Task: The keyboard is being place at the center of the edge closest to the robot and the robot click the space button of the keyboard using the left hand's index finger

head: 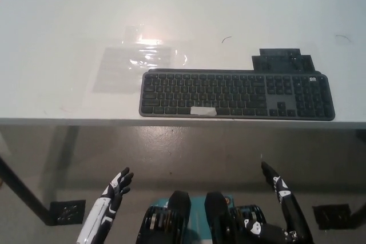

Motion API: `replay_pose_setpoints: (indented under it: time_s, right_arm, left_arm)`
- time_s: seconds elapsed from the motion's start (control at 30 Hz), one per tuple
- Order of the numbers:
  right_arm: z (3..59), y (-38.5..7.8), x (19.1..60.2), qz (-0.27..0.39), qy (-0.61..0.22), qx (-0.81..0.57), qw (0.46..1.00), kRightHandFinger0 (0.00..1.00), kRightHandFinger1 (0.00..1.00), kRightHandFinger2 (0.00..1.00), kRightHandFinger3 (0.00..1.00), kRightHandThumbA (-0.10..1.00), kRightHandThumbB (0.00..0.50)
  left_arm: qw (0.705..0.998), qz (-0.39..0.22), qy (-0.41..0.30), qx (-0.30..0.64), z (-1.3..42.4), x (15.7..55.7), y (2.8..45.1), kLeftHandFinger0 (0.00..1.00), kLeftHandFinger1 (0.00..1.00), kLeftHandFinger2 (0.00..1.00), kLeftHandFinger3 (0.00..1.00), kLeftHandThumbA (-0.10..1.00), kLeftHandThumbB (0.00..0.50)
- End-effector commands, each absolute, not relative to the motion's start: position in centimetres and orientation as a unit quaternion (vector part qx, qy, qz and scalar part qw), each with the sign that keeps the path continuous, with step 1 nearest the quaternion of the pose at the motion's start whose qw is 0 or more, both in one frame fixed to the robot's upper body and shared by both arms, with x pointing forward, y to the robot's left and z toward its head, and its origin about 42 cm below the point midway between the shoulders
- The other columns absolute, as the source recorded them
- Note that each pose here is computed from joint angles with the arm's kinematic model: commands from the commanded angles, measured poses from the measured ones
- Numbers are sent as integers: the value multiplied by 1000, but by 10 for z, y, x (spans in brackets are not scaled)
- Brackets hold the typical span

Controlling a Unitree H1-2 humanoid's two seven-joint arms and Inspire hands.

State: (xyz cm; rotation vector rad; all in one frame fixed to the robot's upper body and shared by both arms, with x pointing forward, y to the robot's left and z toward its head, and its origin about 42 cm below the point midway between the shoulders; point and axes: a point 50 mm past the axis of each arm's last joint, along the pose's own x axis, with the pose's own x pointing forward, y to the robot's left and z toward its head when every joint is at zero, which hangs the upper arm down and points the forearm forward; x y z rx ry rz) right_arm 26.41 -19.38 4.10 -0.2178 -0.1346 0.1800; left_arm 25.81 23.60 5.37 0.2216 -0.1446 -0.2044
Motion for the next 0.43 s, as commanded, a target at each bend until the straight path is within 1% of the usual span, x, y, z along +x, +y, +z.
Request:
replay_pose_setpoints:
  time_s: [0.0, 0.03, 0.13, 0.3, 0.4]
  right_arm:
    - [55, -189, 272, 90, -110, -93, 985, 1000, 1000, 1000, 1000, 1000, 367]
    - [55, -189, 272, 90, -110, -93, 985, 1000, 1000, 1000, 1000, 1000, 360]
    - [54, -190, 272, 92, -109, -98, 985, 1000, 1000, 1000, 1000, 1000, 360]
    - [52, -189, 270, 91, -105, -94, 986, 1000, 1000, 1000, 1000, 1000, 358]
    - [54, -190, 270, 92, -108, -94, 985, 1000, 1000, 1000, 1000, 1000, 352]
  left_arm:
    - [984, -101, -102, 104, 59, 266, 240, 1000, 1000, 1000, 1000, 1000, 301]
    - [985, -99, -101, 103, 58, 266, 240, 1000, 1000, 1000, 1000, 1000, 298]
    - [985, -99, -97, 107, 56, 263, 241, 1000, 1000, 1000, 1000, 1000, 285]
    - [984, -100, -94, 117, 54, 259, 243, 1000, 1000, 1000, 1000, 1000, 287]
    - [983, -101, -97, 116, 56, 261, 241, 1000, 1000, 1000, 1000, 1000, 279]
